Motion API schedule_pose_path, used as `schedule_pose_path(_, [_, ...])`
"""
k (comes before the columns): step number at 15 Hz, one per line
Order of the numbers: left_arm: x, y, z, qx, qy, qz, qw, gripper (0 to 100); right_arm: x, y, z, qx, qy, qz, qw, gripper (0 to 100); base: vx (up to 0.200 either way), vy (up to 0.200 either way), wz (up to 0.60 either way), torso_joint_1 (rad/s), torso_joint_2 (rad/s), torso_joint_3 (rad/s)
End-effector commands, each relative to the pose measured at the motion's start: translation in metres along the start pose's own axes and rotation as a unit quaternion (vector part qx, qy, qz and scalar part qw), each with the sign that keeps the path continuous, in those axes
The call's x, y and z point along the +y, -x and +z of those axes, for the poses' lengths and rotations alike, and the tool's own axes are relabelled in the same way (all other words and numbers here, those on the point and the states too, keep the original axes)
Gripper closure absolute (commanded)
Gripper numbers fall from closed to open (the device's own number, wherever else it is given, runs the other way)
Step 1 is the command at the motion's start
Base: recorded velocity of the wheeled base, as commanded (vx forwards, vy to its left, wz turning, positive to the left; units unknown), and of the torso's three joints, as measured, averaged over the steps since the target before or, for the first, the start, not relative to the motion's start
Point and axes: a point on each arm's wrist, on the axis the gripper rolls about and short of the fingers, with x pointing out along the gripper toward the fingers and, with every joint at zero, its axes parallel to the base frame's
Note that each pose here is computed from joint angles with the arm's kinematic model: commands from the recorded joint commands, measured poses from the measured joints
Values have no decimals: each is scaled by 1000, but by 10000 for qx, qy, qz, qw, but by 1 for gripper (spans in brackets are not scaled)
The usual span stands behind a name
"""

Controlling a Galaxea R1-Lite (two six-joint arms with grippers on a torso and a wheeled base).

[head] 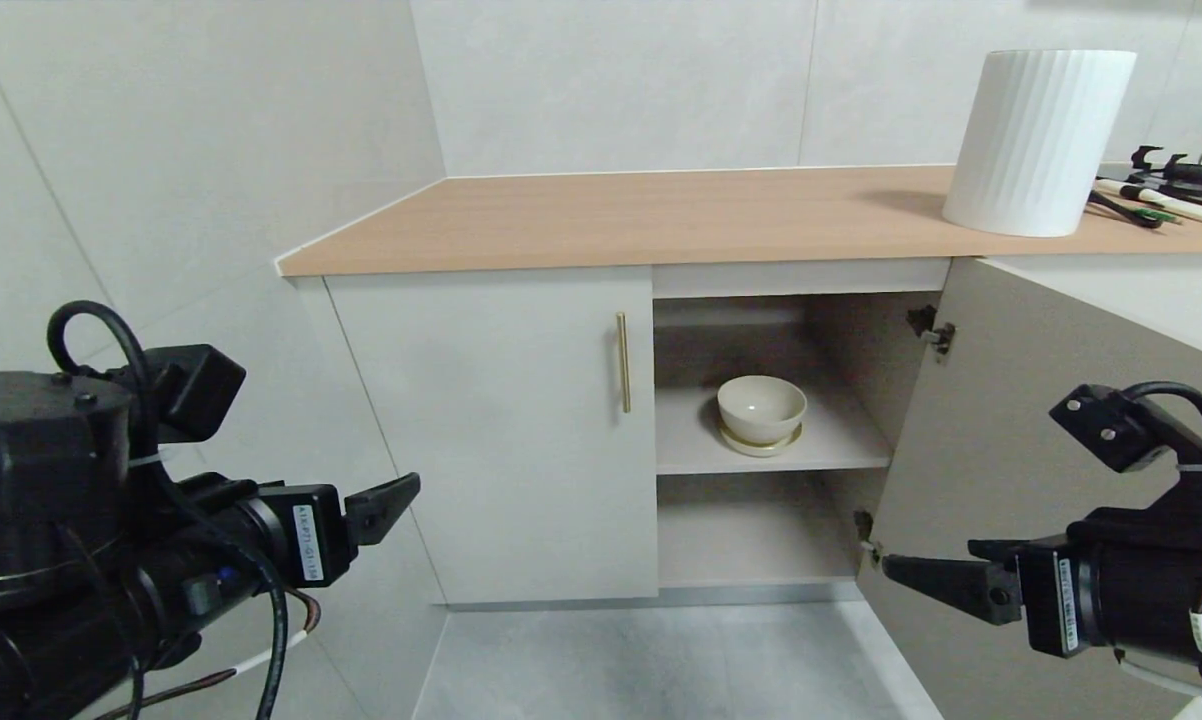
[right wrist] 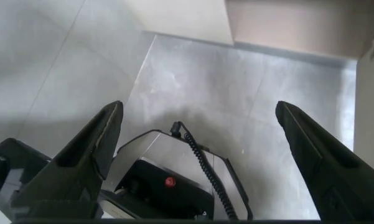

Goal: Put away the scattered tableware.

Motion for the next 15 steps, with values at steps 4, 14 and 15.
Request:
schedule_pose_path(4, [-1,-2,-1,37,-20,3,10000,0,0,2,0,-46,2,-14,10000,0,-50,0,0,1,1,1])
schedule_pose_path(14, [-2,-5,-2,88,-42,35,9999,0,-6,24,-18,-173,31,-98,9998,0,0,0,0,0,0,0])
schedule_pose_path(15, [-2,-6,-3,112,-54,50,9999,0,-8,26,-18,-216,16,-126,9997,0,0,0,0,0,0,0])
